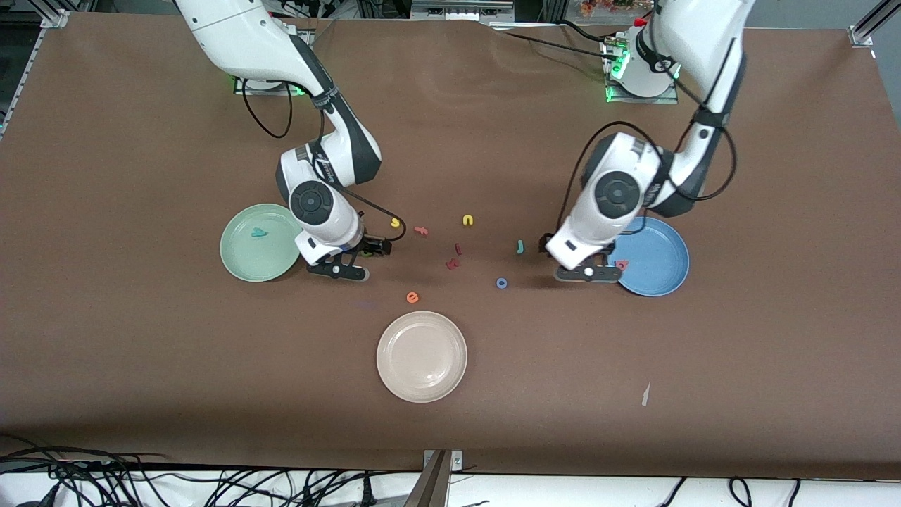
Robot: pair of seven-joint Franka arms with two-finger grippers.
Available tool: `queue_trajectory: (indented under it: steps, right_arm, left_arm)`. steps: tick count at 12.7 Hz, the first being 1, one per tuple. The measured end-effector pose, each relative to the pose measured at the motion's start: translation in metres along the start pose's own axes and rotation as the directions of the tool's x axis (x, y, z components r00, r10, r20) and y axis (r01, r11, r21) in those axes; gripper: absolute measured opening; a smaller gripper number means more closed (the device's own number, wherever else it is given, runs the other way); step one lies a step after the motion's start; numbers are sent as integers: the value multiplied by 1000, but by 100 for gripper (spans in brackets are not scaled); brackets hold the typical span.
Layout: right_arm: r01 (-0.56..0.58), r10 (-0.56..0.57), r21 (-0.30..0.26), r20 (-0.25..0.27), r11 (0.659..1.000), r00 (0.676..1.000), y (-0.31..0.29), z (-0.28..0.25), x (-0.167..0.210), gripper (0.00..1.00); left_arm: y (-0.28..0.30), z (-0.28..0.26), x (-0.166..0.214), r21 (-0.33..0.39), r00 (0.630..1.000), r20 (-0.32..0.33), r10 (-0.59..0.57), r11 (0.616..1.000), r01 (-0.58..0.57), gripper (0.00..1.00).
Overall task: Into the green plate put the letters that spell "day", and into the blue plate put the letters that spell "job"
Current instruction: 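Grasp the green p with the right gripper, teal r with the left gripper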
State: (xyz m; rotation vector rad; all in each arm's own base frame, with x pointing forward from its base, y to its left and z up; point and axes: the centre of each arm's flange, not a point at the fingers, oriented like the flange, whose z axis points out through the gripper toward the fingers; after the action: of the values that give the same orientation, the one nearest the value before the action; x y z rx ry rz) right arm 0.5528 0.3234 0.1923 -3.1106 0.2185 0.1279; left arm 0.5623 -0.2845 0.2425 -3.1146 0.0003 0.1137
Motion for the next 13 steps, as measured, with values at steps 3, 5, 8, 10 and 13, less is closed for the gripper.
queue_trajectory:
  steps: [3,5,8,10,13]
  right_arm:
    - [14,-14,-10,8,1000,1000,-5,13,-6,72]
    - [13,-13,-15,12,1000,1000,-3,17,-5,64]
    - [11,-11,-16,11,1000,1000,-1,16,-4,44]
    - [10,-10,-16,11,1000,1000,-1,15,-4,30]
    - [-7,7,-18,-6,1000,1000,7,9,6,30]
  left_arm:
    - [30,16,-3,-39,1000,-28,-14,999,13,100]
    - [50,33,-10,-57,999,-41,-17,998,15,100]
    - [61,54,-18,-47,1000,-25,-17,999,16,87]
    - [59,62,-19,-39,1000,-16,-18,999,18,78]
    - [64,70,-24,-31,1000,-3,-12,999,12,56]
